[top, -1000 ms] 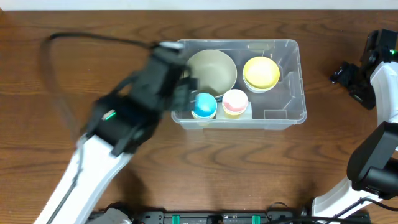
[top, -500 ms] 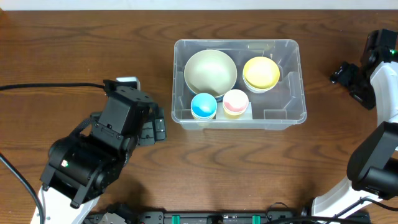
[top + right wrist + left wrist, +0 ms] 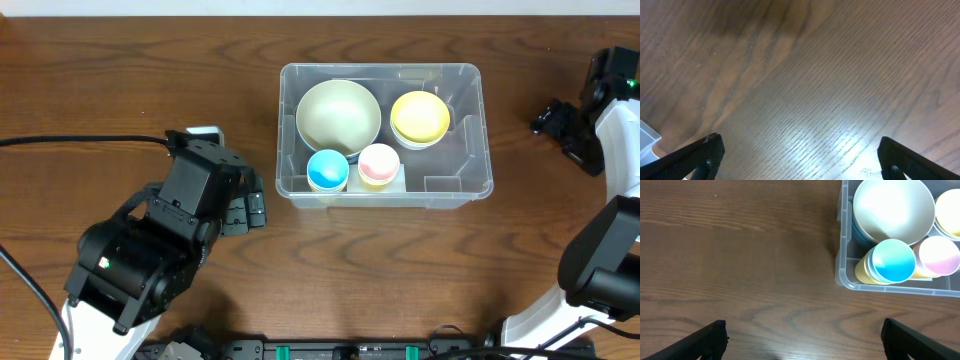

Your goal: Pack container

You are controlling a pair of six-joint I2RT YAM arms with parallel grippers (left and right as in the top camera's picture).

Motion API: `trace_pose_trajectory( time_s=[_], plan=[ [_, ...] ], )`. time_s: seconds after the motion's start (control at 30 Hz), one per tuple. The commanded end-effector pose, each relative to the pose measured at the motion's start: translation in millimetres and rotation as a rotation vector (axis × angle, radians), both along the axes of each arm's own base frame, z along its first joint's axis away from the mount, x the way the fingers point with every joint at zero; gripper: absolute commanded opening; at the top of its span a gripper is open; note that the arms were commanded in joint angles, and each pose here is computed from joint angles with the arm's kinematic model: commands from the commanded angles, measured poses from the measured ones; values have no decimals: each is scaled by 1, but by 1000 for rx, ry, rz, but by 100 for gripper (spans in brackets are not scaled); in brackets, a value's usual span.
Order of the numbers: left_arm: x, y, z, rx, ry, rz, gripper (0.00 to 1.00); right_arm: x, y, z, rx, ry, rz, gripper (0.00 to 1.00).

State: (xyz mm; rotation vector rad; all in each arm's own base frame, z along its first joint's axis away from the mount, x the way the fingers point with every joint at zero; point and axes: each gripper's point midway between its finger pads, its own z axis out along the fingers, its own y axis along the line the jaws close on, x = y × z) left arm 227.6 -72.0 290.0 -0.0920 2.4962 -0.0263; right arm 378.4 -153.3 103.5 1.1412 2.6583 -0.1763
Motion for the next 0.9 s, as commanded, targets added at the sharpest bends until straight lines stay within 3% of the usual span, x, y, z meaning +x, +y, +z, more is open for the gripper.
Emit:
trace_pose_trajectory(
  time_s=[0.0, 0.27, 0.47, 0.63, 0.87],
  plan=[
    [0, 4, -2, 15, -3, 17, 98, -1, -1, -4, 0, 8, -19, 99],
    [25, 20, -5, -102, -180, 122, 98, -1, -1, -4, 0, 8, -19, 99],
    [32, 44, -53, -211, -315, 200, 98, -1, -1, -4, 0, 8, -19, 99],
    [30, 49, -86, -222, -455, 123, 98, -1, -1, -4, 0, 8, -19, 99],
    [17, 55, -93, -212, -714, 61, 98, -1, -1, -4, 0, 8, -19, 99]
  ],
)
